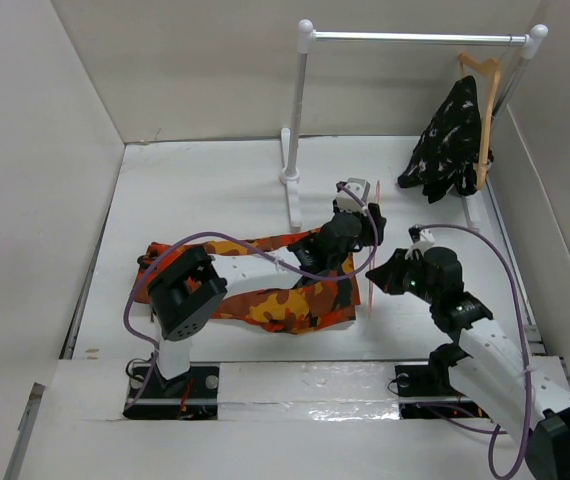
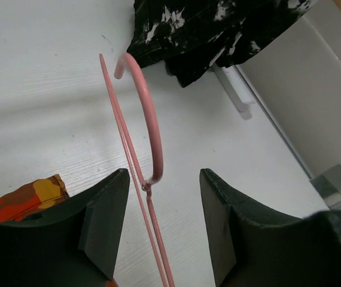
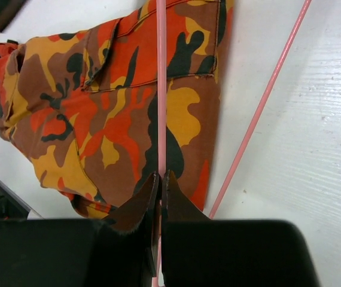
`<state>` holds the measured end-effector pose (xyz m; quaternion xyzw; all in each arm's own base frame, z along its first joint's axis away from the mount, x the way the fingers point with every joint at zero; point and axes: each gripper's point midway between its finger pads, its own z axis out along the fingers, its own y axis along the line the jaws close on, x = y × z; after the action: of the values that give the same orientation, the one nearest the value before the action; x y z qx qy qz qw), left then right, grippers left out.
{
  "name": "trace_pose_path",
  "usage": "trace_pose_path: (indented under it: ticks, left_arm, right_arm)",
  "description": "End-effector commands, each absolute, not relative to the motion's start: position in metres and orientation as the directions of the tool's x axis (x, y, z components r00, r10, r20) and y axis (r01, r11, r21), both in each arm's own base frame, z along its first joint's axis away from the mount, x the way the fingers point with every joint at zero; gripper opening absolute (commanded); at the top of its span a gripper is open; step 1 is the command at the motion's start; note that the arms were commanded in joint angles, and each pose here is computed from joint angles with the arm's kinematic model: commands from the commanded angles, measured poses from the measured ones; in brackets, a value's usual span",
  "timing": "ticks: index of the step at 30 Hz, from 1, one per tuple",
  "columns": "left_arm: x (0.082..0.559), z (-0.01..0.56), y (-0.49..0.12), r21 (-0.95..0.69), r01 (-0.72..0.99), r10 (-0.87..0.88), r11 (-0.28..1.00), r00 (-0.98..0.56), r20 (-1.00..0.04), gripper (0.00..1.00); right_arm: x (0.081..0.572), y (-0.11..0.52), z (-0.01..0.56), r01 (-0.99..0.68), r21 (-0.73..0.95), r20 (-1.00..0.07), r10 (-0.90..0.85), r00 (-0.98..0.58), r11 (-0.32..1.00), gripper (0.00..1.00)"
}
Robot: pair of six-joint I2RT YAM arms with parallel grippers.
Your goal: Place the trousers on the hanger
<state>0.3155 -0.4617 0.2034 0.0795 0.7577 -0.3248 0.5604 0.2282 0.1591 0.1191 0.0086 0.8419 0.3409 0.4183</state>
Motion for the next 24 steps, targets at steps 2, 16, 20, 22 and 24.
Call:
trace_pose_path:
  ticks: [2,16,20,22,24]
  left_arm:
    - [0.322,0.218,-0.473,-0.430,0.483,-0.291,0.762,-0.338,-0.895,0.45]
    - [0.322,0.217,-0.439,-0.520,0.390,-0.430,0.760,-0.298,-0.852,0.00]
    - [0.313,0.222,-0.436,-0.580,0.398,-0.495,0.711,-0.302,-0.815,0.00]
    - [0.305,0.214,-0.434,-0.603,0.393,-0.509,0.694,-0.324,-0.797,0.00]
    - [0.301,0.207,-0.430,-0.641,0.381,-0.543,0.666,-0.342,-0.767,0.00]
  right_arm:
    - [0.230,0.165,0.135,-0.315,0.594,-0.725,0.324,-0.608,0.740,0.00]
    - [0.214,0.160,0.117,-0.269,0.575,-0.700,0.294,-0.651,0.773,0.04]
    - [0.209,0.153,0.126,-0.265,0.572,-0.721,0.320,-0.615,0.776,0.45]
    - [0.207,0.147,0.139,-0.265,0.565,-0.739,0.337,-0.583,0.781,0.60]
    - [0.207,0.144,0.154,-0.268,0.558,-0.755,0.346,-0.557,0.785,0.67]
